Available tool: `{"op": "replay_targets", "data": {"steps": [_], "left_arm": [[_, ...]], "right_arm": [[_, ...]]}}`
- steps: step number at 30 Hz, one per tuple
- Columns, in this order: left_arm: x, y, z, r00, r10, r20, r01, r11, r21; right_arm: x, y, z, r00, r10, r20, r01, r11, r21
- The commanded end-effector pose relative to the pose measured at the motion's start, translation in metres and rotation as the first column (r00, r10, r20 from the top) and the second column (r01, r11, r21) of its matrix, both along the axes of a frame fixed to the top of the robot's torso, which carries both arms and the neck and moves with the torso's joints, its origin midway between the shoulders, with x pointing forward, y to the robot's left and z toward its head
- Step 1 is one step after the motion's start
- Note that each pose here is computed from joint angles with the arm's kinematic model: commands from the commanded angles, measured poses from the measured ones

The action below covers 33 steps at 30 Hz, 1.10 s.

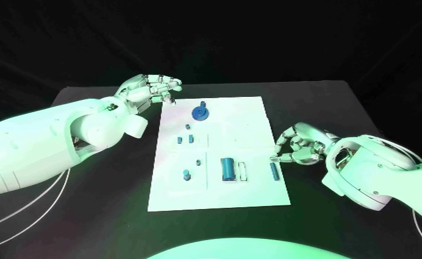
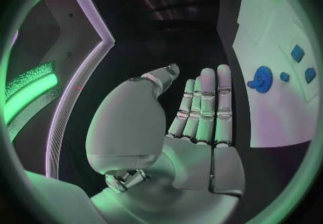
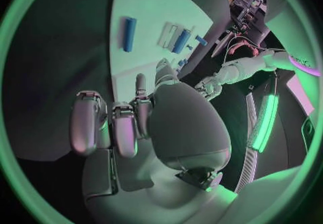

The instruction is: Assemble the parts on the task board

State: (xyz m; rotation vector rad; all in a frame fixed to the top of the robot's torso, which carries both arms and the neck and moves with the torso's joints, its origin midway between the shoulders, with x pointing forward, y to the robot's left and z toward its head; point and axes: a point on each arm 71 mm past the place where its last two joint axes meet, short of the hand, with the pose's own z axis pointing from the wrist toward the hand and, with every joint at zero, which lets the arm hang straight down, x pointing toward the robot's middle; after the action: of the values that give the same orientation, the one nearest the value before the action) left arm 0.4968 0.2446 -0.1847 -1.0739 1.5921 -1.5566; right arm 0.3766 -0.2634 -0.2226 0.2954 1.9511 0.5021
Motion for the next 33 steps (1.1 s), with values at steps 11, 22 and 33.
{"op": "replay_targets", "data": {"steps": [11, 22, 33], "left_arm": [[-0.0001, -0.005, 0.0021, 1.000, -0.014, 0.017, 0.015, 0.999, -0.039], [-0.0001, -0.004, 0.0017, 1.000, -0.011, 0.012, 0.011, 0.999, -0.037], [0.0002, -0.002, 0.0005, 1.000, -0.003, 0.000, 0.003, 1.000, -0.027]], "right_arm": [[-0.004, -0.010, -0.024, 0.999, 0.021, -0.033, -0.026, 0.986, -0.163], [-0.009, 0.001, -0.040, 0.995, 0.046, -0.089, -0.061, 0.984, -0.170], [-0.010, 0.014, -0.042, 0.994, 0.068, -0.084, -0.081, 0.983, -0.163]]}}
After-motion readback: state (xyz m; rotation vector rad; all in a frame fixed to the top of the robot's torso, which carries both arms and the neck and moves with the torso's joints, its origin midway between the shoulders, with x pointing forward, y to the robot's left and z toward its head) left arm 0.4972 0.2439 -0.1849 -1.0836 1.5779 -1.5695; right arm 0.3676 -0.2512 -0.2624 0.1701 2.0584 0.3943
